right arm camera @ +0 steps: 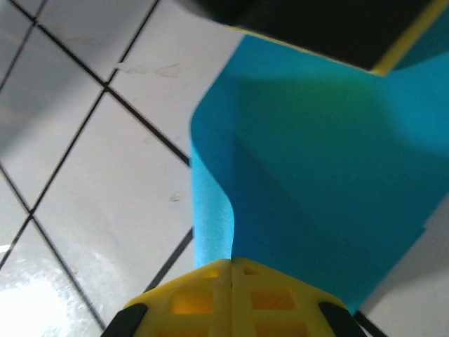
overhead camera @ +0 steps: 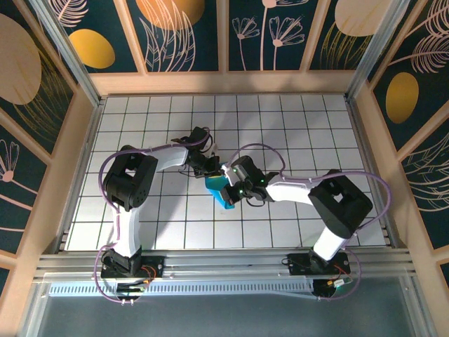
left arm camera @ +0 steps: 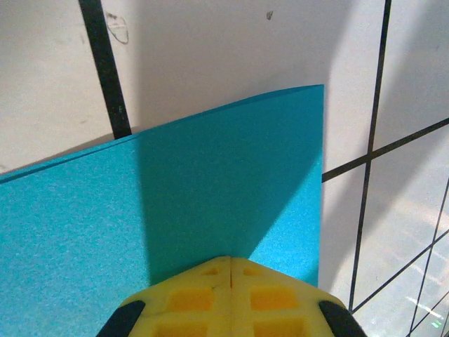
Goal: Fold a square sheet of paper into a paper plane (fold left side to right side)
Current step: Third fold the triangle at the center of the table.
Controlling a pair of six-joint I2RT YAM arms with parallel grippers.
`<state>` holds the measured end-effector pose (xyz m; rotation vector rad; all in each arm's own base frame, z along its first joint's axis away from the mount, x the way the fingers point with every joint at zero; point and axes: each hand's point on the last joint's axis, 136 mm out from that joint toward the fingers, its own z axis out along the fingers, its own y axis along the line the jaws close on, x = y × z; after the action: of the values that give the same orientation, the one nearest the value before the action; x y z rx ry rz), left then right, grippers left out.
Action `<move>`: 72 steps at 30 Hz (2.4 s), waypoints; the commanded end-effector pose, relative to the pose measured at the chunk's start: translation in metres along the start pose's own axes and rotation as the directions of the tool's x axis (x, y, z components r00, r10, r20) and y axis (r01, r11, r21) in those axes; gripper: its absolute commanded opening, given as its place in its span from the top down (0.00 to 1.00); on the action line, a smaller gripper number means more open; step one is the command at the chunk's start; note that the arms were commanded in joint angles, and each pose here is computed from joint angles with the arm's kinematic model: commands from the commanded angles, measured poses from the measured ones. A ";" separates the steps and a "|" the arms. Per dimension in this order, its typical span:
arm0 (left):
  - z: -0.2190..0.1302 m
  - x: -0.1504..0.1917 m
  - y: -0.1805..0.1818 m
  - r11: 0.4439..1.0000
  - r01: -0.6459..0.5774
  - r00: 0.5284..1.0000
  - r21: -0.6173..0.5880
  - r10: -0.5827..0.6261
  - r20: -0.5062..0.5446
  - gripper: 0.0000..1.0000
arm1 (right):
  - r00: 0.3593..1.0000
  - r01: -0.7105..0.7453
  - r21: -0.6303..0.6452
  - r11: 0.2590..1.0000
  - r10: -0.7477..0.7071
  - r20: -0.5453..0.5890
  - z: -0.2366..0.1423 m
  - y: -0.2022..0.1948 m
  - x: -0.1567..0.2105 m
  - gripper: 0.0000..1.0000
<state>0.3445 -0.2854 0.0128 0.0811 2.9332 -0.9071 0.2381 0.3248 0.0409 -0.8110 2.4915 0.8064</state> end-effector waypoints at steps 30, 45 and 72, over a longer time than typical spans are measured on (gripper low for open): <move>0.017 0.015 0.023 0.996 0.019 0.999 -0.086 -0.023 -0.041 1.00 | 0.997 -0.075 0.160 0.984 0.073 0.022 0.004 -0.044 -0.017 1.00; 0.017 0.015 0.023 0.996 0.017 0.999 -0.089 -0.021 -0.043 1.00 | 0.997 -0.078 0.163 0.984 0.077 0.008 0.008 -0.045 -0.014 1.00; 0.014 0.012 0.017 0.997 0.009 0.999 -0.074 -0.012 -0.034 0.97 | 0.995 -0.083 0.182 0.980 0.093 -0.044 0.015 -0.053 0.007 1.00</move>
<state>0.3431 -0.2871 0.0125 0.0889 2.9343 -0.9023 0.2690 0.3054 0.0192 -0.7005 2.5653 0.6363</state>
